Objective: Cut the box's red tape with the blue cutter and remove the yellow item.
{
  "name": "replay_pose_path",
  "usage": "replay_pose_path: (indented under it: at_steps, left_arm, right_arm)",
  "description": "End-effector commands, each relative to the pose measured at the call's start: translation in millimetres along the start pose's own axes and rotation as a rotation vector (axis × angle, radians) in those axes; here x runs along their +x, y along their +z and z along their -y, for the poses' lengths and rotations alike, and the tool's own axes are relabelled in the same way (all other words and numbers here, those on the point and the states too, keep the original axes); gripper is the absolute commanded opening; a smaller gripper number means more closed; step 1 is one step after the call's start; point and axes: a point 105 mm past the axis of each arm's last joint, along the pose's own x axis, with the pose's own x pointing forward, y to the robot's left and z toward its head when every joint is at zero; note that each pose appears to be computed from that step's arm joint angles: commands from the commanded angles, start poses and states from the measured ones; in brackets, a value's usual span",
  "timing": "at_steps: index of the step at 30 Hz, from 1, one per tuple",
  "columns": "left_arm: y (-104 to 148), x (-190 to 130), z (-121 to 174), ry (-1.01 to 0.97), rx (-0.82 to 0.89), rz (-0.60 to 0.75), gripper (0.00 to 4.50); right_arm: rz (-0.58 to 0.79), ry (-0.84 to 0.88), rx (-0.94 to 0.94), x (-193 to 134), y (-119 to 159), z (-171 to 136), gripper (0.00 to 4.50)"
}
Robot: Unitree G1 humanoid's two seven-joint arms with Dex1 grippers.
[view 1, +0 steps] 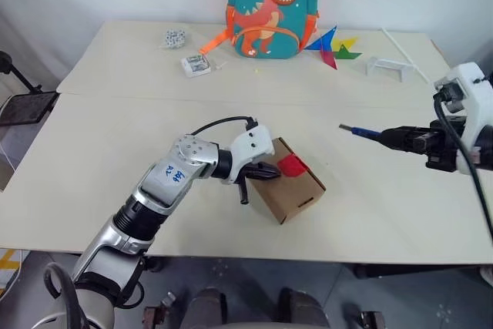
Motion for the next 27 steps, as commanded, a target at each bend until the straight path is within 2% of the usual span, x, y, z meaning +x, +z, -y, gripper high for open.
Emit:
replay_pose_path:
  at_steps: [1,8,14,16,17,21,23,25,27]
  left_arm:
    - [-16.8,-2.2,-3.9,0.023,-0.031,-0.052,0.00]
    - [-9.0,-7.6,-10.1,0.059,-0.008,-0.012,0.00]
    - [-4.6,-11.1,-10.9,0.077,0.003,0.009,0.00]
    - [-3.5,-12.9,-11.4,0.087,0.005,0.018,0.00]
    - [-3.7,-14.2,-11.4,0.090,0.003,0.020,0.00]
    - [-3.2,-19.3,-10.8,0.095,0.001,0.036,0.00]
    - [1.9,-25.4,-11.4,0.092,-0.020,0.073,0.00]
    - [6.7,-41.3,-12.1,0.082,-0.040,0.132,0.00]
    - [8.3,-51.9,-10.3,0.066,-0.040,0.162,0.00]
  right_arm:
    - [0.110,-0.161,-0.203,6.1,-7.6,36.3,0.09]
    - [0.122,-0.275,-0.312,26.0,-74.7,92.8,0.09]
    - [0.141,-0.313,-0.240,21.3,-103.6,116.6,0.09]
    - [0.160,-0.307,-0.179,17.0,-108.2,120.1,0.81]
    - [0.185,-0.312,-0.182,13.3,-106.2,122.2,1.00]
    - [0.275,-0.271,-0.164,-3.8,-93.6,122.5,2.31]
    - [0.353,-0.218,-0.150,-18.2,-79.9,118.7,3.03]
    - [0.373,-0.106,-0.116,-32.2,-72.0,107.3,3.63]
    - [0.367,-0.045,-0.109,-38.0,-69.7,99.4,3.63]
